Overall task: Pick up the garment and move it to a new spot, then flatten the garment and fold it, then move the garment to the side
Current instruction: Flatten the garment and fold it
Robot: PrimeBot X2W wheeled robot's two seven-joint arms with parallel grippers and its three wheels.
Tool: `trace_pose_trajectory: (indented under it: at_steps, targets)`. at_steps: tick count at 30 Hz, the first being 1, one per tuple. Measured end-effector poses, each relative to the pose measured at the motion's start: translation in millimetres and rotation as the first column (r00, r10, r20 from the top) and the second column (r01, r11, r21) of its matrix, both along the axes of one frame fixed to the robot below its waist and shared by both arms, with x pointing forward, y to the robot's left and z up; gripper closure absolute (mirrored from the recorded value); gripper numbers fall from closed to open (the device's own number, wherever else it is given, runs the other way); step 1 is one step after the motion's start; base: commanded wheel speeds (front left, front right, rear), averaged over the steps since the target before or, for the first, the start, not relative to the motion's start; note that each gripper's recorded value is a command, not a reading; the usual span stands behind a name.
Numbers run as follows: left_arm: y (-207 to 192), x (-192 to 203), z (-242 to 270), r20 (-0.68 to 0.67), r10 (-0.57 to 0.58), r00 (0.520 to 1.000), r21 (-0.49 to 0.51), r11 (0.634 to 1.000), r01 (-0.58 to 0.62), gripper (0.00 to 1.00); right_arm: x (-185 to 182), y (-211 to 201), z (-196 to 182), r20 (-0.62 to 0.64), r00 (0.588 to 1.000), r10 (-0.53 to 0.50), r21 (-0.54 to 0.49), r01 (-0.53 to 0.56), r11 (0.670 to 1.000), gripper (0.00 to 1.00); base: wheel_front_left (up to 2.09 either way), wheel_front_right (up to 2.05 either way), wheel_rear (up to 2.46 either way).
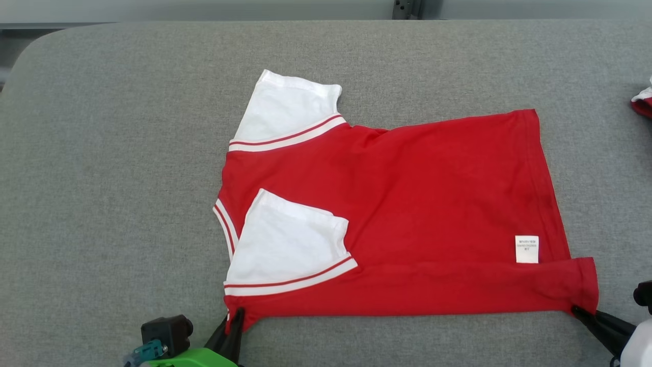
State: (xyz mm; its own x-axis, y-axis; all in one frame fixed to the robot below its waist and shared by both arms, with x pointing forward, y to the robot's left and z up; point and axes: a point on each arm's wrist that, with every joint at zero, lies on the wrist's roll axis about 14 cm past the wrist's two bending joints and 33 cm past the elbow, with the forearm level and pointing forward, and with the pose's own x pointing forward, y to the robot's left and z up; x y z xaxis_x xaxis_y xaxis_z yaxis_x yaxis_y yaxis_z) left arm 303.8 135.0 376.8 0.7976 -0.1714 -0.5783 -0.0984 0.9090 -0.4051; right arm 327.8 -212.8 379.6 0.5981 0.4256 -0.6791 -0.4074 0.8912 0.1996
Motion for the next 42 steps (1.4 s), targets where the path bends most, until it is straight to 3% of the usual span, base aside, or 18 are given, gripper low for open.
trace_pose_trajectory:
  at_steps: [2, 3, 5, 14, 18, 22, 26, 33, 39, 42]
  targets:
    - [-2.0, -1.3, -0.3, -0.004, 0.002, 1.000, -0.007, 1.000, -0.002, 0.73, 2.4, 5.1, -0.1, 0.004, 1.000, 0.011, 0.002, -0.011, 1.000, 1.00, 0.00, 0.00, 0.00]
    - [-2.5, -1.7, 0.0, -0.004, 0.001, 1.000, -0.008, 1.000, -0.001, 0.55, 6.3, 8.1, 1.6, 0.020, 1.000, 0.019, 0.002, -0.019, 1.000, 0.67, 0.00, 0.00, 0.00]
    - [-0.9, -2.9, 0.2, -0.005, 0.005, 1.000, -0.003, 1.000, -0.005, 0.00, 12.6, 11.4, 3.5, 0.037, 0.999, 0.025, 0.000, -0.025, 1.000, 0.00, 0.00, 0.00, 0.00]
    - [17.8, -12.6, 9.0, 0.018, 0.058, 0.998, 0.044, 0.997, -0.058, 0.00, 20.0, -8.0, 6.8, 0.037, 0.999, -0.022, -0.052, 0.024, 0.998, 0.00, 0.00, 0.00, 0.00]
    - [36.1, -0.6, 22.9, 0.077, 0.066, 0.995, 0.101, 0.992, -0.073, 0.00, 49.4, -23.8, 35.1, 0.135, 0.989, -0.059, -0.062, 0.068, 0.996, 0.00, 0.00, 0.00, 0.00]
    - [42.5, 55.1, 61.3, 0.220, -0.012, 0.975, 0.162, 0.986, -0.025, 0.00, 97.7, -26.7, 73.2, 0.263, 0.964, -0.045, -0.089, 0.071, 0.994, 0.00, 0.00, 0.00, 0.00]
    - [39.1, 123.0, 94.0, 0.313, -0.135, 0.940, 0.240, 0.969, 0.060, 0.00, 142.2, -18.3, 88.6, 0.306, 0.952, -0.018, -0.124, 0.058, 0.991, 0.00, 0.00, 0.00, 0.00]
    - [23.9, 220.2, 97.0, 0.269, -0.311, 0.912, 0.302, 0.926, 0.227, 0.00, 201.4, 9.6, 56.7, 0.228, 0.973, 0.032, -0.173, 0.008, 0.985, 0.00, 0.00, 0.00, 0.00]
    - [21.7, 260.6, 57.0, 0.131, -0.350, 0.927, 0.231, 0.921, 0.315, 0.00, 215.9, 38.9, 1.3, 0.112, 0.992, 0.060, -0.147, -0.043, 0.988, 0.00, 0.00, 0.00, 0.00]
    - [17.7, 273.3, 44.1, 0.086, -0.359, 0.929, 0.192, 0.921, 0.338, 0.00, 221.4, 42.8, -7.2, 0.110, 0.992, 0.067, -0.144, -0.051, 0.988, 0.00, 0.00, 0.00, 0.00]
